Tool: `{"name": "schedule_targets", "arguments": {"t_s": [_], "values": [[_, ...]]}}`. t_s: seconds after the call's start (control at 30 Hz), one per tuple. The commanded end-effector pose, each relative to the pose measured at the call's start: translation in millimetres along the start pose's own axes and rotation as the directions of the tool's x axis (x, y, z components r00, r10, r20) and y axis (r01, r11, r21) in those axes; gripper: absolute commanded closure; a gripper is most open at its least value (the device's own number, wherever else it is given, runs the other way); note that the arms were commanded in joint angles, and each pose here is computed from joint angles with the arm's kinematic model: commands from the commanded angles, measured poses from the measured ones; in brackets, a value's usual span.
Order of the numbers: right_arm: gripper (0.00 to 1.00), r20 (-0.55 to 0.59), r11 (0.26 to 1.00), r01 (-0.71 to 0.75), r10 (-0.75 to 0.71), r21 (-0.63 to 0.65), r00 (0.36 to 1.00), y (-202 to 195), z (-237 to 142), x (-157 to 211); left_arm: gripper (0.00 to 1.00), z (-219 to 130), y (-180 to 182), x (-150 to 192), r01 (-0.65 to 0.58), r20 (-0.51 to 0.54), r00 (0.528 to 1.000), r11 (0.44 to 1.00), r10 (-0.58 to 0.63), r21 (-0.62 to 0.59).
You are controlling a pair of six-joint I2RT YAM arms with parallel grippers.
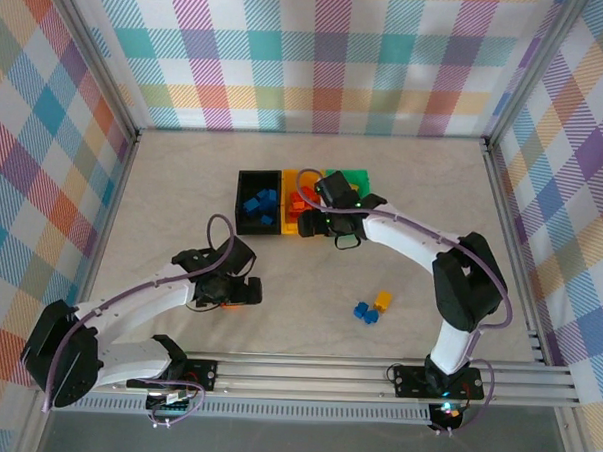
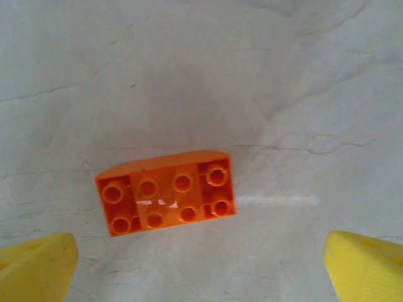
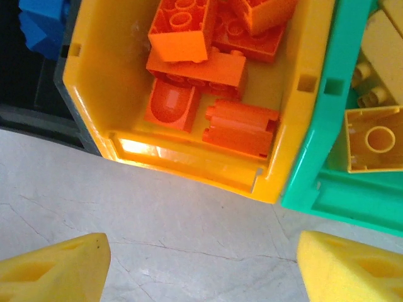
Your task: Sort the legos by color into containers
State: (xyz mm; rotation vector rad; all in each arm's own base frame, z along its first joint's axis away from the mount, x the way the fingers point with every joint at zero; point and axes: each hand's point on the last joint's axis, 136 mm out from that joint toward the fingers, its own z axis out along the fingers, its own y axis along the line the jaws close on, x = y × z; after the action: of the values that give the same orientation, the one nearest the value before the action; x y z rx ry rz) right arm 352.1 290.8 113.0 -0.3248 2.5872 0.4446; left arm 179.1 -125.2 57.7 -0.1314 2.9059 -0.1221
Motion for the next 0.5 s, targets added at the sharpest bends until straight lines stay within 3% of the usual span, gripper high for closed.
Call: {"name": "schedule_targets", "arguments": {"t_s": [0.0, 0.2, 0.47], "values": [[0.22, 0.075, 0.999, -0.01, 0.013, -0.043, 0.997, 10, -18, -15, 0.0, 15, 17, 16, 0.007, -0.044, 0.999, 0.997, -0.011, -0.083], [0.22, 0.076, 0.999, -0.013, 0.017, -0.043, 0.997, 9, -19, -13, 0.07, 40, 16, 15, 0.011, -0.052, 0.998, 0.994, -0.016, -0.108], [0.22, 0.078, 0.999, -0.01, 0.013, -0.034, 0.997, 6, -22, -11, 0.29, 49, 8, -2, -0.017, -0.025, 1.0, 0.992, 0.014, -0.127]]}}
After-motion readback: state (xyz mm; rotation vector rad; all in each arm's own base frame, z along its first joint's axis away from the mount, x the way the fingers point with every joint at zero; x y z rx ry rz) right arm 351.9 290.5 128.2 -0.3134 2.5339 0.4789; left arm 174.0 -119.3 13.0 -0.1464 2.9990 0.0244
